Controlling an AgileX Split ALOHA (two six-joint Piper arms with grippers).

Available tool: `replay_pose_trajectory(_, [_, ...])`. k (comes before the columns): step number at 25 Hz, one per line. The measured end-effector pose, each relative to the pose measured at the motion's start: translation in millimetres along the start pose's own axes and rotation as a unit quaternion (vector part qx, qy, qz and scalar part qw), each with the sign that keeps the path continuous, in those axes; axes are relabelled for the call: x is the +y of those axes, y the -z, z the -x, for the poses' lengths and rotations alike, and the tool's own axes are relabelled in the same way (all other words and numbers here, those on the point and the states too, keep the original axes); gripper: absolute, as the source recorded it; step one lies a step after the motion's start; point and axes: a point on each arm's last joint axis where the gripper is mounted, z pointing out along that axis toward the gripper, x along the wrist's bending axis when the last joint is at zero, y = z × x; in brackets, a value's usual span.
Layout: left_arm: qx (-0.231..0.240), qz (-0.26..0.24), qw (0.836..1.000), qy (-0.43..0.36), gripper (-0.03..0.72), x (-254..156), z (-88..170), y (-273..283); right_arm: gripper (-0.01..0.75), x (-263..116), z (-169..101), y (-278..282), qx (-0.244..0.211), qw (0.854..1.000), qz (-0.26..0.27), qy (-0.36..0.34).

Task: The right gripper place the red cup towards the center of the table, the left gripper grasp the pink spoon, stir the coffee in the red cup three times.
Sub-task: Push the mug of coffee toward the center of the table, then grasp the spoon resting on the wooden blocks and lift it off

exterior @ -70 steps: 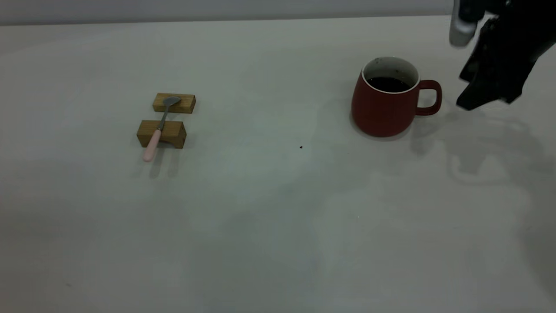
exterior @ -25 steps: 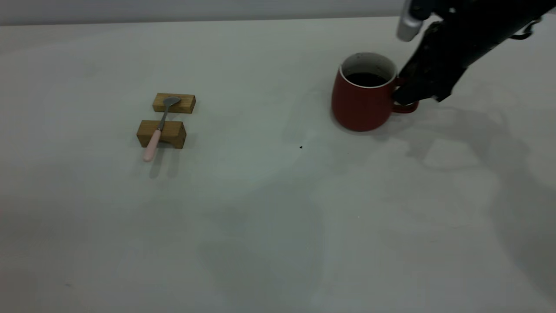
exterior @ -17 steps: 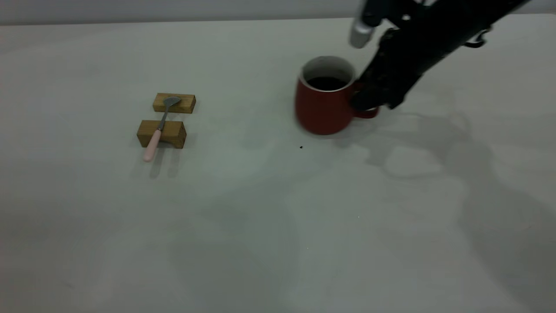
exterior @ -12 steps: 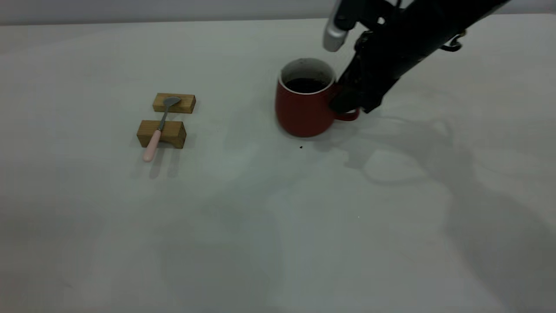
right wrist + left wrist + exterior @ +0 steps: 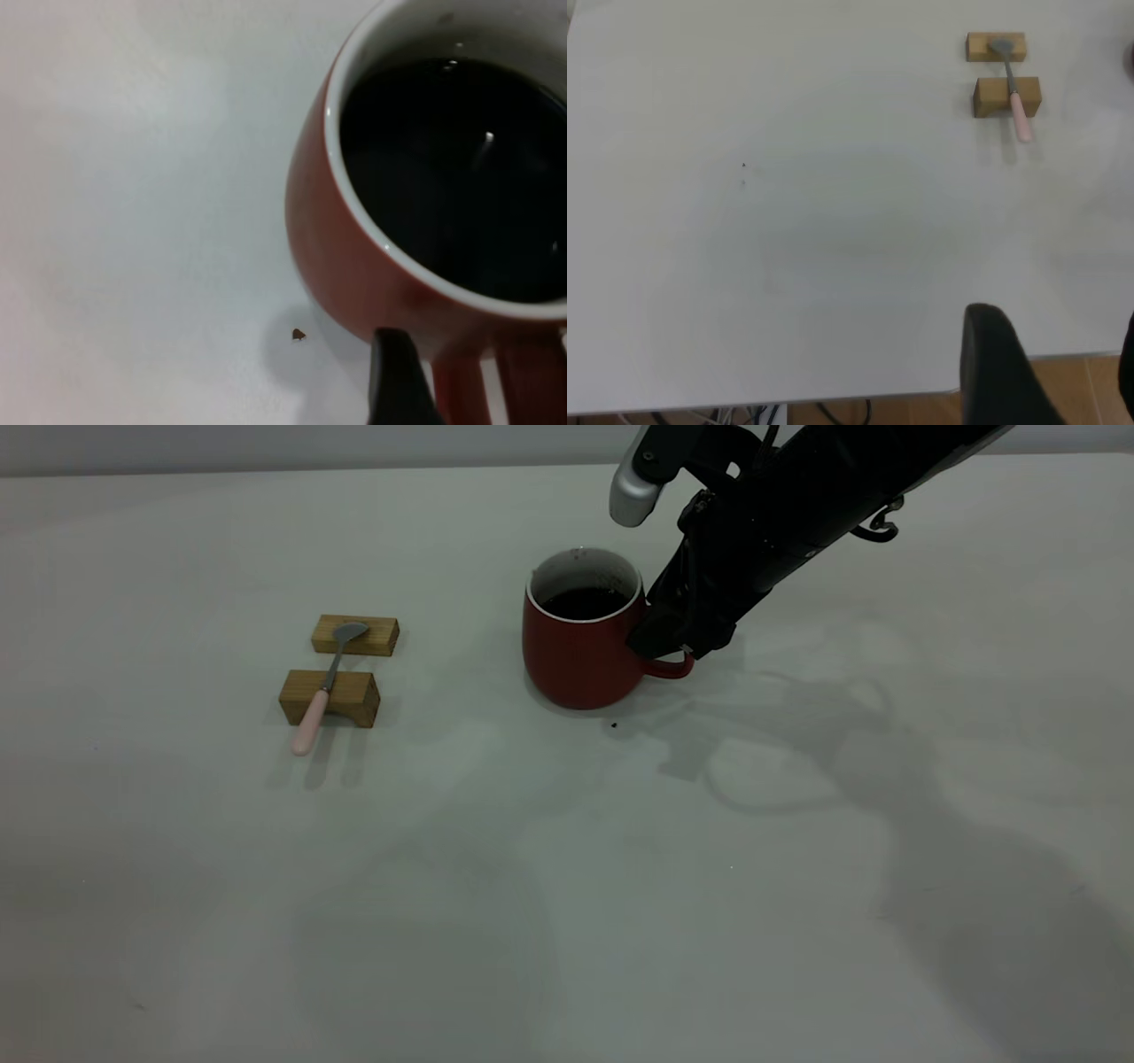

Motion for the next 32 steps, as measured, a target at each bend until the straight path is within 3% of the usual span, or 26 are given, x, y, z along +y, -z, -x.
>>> replay_pose_trajectory(7, [0.000, 0.000, 1.000, 0.000, 0.411, 0.0, 0.0, 0.0, 0.479, -4.5, 14.1, 10.7, -0.025, 1.000, -0.002, -0.015])
replay_pose_trajectory(14, [0.000, 0.000, 1.000, 0.000, 0.411, -0.1, 0.0, 0.0, 0.479, -16.2, 31.3, 58.3, -0.044, 0.991, 0.016, -0.127])
replay_pose_trajectory(17, [0.000, 0.000, 1.000, 0.000, 0.411, -0.1, 0.0, 0.0, 0.479, -4.7, 27.0, 91.8, -0.016, 0.971, 0.058, -0.233])
replay_pose_trajectory(21, [0.000, 0.000, 1.000, 0.000, 0.411, -0.1, 0.0, 0.0, 0.479, 11.8, 19.2, 150.3, 0.032, 0.906, 0.105, -0.409])
replay_pose_trajectory(23, [0.000, 0.000, 1.000, 0.000, 0.411, -0.1, 0.0, 0.0, 0.479, 10.9, 11.6, 176.9, 0.045, 0.883, 0.100, -0.457])
replay_pose_trajectory(27, [0.000, 0.000, 1.000, 0.000, 0.411, -0.1, 0.0, 0.0, 0.479, 2.2, -17.1, 225.6, 0.034, 0.883, 0.032, -0.466])
replay_pose_trajectory(29, [0.000, 0.000, 1.000, 0.000, 0.411, -0.1, 0.0, 0.0, 0.479, -2.5, -36.7, 251.7, 0.010, 0.885, -0.014, -0.465])
replay_pose_trajectory(32, [0.000, 0.000, 1.000, 0.000, 0.411, -0.1, 0.0, 0.0, 0.479, -12.9, -67.8, 288.2, -0.037, 0.874, -0.072, -0.479])
